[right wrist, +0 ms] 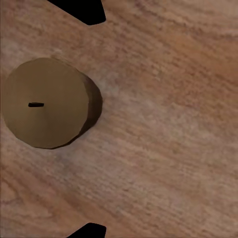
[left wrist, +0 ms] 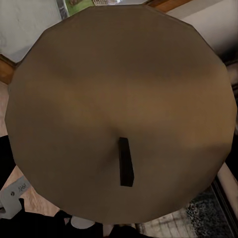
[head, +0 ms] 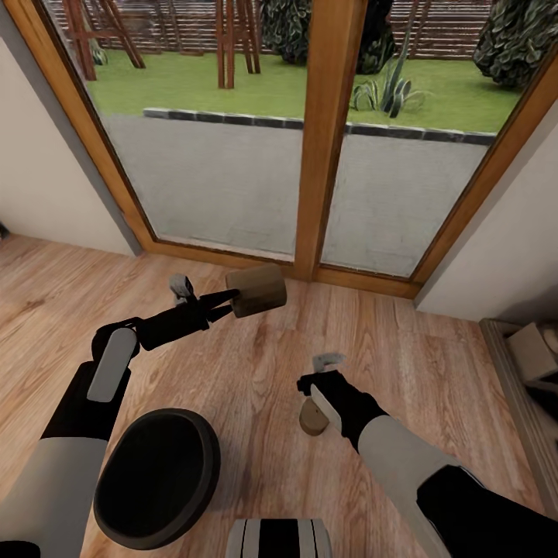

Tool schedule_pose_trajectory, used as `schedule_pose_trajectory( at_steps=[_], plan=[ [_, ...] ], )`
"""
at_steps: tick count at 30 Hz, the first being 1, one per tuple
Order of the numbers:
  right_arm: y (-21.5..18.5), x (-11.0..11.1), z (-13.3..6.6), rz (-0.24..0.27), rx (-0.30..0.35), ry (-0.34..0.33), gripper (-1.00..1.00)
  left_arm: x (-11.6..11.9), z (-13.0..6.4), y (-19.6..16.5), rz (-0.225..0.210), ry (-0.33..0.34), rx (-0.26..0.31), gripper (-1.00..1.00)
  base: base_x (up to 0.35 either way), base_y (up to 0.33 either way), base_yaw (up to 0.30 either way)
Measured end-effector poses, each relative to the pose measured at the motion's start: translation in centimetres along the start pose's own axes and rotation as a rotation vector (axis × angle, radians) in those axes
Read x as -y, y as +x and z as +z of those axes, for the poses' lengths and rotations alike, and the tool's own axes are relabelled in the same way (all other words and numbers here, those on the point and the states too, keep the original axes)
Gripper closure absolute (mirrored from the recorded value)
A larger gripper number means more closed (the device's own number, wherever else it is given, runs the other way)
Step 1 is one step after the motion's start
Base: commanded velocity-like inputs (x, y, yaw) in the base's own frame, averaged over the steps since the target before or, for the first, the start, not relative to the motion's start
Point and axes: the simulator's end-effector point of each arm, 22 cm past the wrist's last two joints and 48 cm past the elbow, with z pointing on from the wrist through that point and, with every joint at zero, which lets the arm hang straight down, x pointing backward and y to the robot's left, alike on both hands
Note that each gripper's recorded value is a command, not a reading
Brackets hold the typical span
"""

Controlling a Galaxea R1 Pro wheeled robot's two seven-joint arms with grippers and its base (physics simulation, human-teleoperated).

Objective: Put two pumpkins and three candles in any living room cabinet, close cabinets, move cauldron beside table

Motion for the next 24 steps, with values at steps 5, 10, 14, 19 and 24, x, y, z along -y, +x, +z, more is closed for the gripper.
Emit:
schedule_pose_trajectory(
  at_steps=[5,10,14,19,24],
  plan=[
    [0.3,-0.4,0.0,-0.042,0.001,0.006,-1.00,0.0,0.0,0.0,0.000,0.001,0.000,1.00,0.000,0.000,0.013],
    [1.6,-0.2,0.3,-0.050,-0.028,0.012,-1.00,0.1,0.2,0.1,-0.001,0.004,-0.001,1.00,0.000,0.000,0.001],
    [2.7,-0.2,0.4,-0.060,-0.065,0.016,-1.00,0.1,0.2,0.1,0.000,0.002,-0.001,1.00,0.000,0.000,0.000],
    [3.2,-0.4,0.4,-0.063,-0.084,0.009,-1.00,0.1,0.2,0.1,0.000,0.002,-0.001,1.00,0.000,0.000,0.000],
    [3.2,-0.4,0.4,-0.063,-0.083,0.008,-1.00,0.1,0.2,0.1,0.000,0.003,-0.001,1.00,0.000,0.000,0.000]
  ],
)
